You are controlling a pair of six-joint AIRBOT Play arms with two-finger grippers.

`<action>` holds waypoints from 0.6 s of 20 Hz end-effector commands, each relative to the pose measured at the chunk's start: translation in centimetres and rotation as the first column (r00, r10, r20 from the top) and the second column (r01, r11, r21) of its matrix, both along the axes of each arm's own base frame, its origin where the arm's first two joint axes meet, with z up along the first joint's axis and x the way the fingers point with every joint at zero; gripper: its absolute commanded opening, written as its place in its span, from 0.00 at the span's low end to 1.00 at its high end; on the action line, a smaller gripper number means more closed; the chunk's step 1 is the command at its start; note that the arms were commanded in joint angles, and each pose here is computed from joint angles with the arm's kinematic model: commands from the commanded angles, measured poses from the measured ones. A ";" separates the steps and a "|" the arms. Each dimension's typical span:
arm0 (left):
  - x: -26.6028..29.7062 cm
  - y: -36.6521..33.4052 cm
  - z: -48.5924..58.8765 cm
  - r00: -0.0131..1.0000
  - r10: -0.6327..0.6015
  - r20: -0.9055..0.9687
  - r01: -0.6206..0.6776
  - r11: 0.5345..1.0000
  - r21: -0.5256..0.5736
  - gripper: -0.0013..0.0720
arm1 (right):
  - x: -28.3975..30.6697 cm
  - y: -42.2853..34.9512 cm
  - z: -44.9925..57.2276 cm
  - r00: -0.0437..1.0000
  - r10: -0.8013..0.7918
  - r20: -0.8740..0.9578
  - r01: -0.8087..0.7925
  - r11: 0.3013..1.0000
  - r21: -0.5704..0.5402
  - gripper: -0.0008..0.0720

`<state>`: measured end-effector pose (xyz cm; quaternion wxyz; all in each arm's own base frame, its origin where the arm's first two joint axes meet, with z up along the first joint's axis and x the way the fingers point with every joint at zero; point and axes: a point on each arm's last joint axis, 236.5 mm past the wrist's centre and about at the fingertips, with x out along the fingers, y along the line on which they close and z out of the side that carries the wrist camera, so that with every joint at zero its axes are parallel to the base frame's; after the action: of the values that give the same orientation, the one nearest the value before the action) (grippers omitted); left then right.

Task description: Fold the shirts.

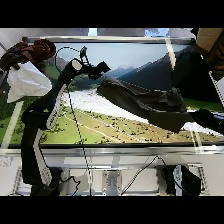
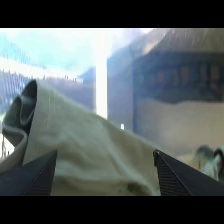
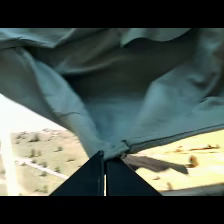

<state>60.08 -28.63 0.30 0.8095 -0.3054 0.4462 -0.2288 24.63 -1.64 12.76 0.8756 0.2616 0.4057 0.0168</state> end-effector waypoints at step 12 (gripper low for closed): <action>-10.7 -10.0 1.7 0.913 -0.393 -0.111 0.370 0.910 -0.185 0.96 | 1.0 5.1 4.0 0.968 0.170 0.184 -0.194 0.974 0.120 0.04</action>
<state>49.99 -36.68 1.56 0.6890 -0.2868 0.5425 -0.3857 25.86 3.83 17.41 0.8815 0.2899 0.3380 0.1571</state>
